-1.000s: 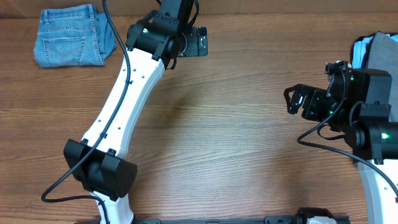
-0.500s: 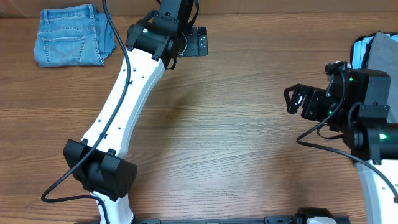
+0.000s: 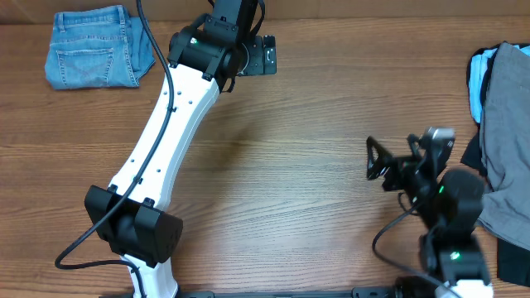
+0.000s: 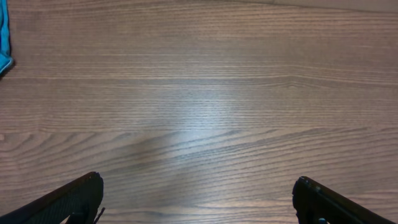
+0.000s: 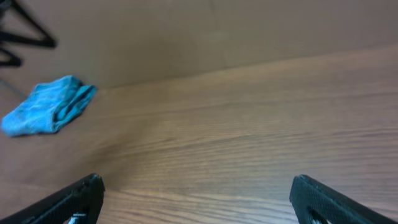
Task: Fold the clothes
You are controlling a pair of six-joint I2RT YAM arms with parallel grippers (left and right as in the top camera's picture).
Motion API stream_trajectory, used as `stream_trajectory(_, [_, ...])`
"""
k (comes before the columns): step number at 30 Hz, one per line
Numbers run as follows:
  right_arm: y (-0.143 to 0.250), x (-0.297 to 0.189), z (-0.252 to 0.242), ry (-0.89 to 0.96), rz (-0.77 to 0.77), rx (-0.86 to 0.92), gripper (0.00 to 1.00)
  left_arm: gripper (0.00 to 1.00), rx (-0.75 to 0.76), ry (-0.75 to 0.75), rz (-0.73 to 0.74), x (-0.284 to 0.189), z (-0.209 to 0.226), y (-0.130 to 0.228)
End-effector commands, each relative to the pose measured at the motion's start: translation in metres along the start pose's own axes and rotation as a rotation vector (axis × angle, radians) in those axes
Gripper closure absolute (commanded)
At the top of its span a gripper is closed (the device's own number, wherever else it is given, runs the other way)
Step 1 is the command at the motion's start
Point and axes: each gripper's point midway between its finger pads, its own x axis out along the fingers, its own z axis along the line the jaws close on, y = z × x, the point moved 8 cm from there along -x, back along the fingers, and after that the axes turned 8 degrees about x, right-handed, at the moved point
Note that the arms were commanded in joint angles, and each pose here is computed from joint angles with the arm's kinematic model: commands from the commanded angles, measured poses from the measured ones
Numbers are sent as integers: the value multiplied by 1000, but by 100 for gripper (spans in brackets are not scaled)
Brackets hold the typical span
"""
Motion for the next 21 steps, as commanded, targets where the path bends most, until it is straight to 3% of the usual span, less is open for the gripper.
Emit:
stream_trajectory(1, [28, -4, -2, -46, -56, -32, 0, 0, 16, -17, 4, 4, 3, 1])
stream_trajectory(9, [59, -14, -9, -106, -162, -64, 0, 0, 16, -17, 4, 4, 3, 1])
stream_trajectory(21, [56, -28, -14, -76, -256, -116, 0, 0, 16, -17, 4, 4, 3, 1])
